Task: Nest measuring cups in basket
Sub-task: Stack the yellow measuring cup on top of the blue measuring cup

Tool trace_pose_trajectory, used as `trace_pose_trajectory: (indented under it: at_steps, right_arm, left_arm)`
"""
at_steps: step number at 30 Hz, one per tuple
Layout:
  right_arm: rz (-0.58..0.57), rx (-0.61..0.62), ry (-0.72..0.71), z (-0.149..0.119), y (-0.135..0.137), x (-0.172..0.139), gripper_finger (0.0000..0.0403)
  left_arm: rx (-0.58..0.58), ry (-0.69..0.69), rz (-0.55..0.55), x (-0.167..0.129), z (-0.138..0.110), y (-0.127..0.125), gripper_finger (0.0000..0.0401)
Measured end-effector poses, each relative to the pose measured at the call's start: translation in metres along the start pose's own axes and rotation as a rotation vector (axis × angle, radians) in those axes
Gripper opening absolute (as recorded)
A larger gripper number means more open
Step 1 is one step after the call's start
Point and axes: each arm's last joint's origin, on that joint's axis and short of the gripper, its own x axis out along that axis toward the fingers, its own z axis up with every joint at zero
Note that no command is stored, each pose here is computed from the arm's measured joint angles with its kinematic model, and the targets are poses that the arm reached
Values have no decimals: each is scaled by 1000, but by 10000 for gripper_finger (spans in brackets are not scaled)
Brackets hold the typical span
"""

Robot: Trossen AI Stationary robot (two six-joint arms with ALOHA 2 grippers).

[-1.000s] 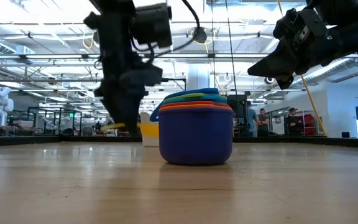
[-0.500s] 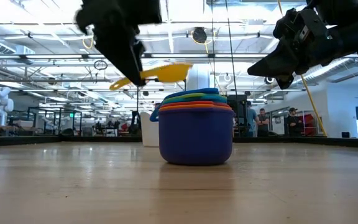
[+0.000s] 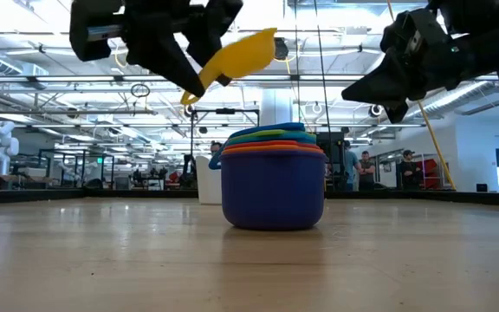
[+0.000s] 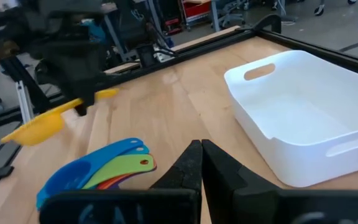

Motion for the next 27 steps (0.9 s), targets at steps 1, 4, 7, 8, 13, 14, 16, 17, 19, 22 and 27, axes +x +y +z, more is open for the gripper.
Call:
trace_pose_trajectory:
  at_steps: [1, 4, 7, 8, 13, 14, 16, 17, 19, 22, 27]
  right_arm:
    - [-3, 8, -1, 0, 0, 0, 0]
    - [-7, 19, -3, 0, -1, 0, 0]
    - [-27, 29, -10, 1, -2, 0, 0]
    - [-28, 31, -10, 1, -2, 0, 0]
    - [-28, 37, -16, 1, -2, 0, 0]
    - [-27, 39, -18, 1, -2, 0, 0]
    - [-28, 39, -16, 1, -2, 0, 0]
    - [-27, 39, -17, 1, -2, 0, 0]
    - [-27, 39, -17, 1, -2, 0, 0]
    - [-27, 38, -17, 1, -2, 0, 0]
    - [-26, 29, -16, 1, -2, 0, 0]
  left_arm:
    - [24, -14, -6, 0, 1, 0, 160]
    - [63, -50, -10, 0, 2, 2, 157]
    - [83, -78, -23, 1, 8, 6, 157]
    - [90, -86, -28, 3, 11, 8, 157]
    - [153, -26, -115, 14, 26, 14, 170]
    - [160, -3, -137, 17, 28, 14, 169]
    - [163, 25, -167, 22, 31, 17, 162]
    - [163, 36, -183, 24, 31, 18, 158]
    - [155, 39, -214, 27, 31, 20, 157]
    - [142, 28, -228, 28, 29, 24, 158]
    - [160, 37, -206, 30, 24, 31, 184]
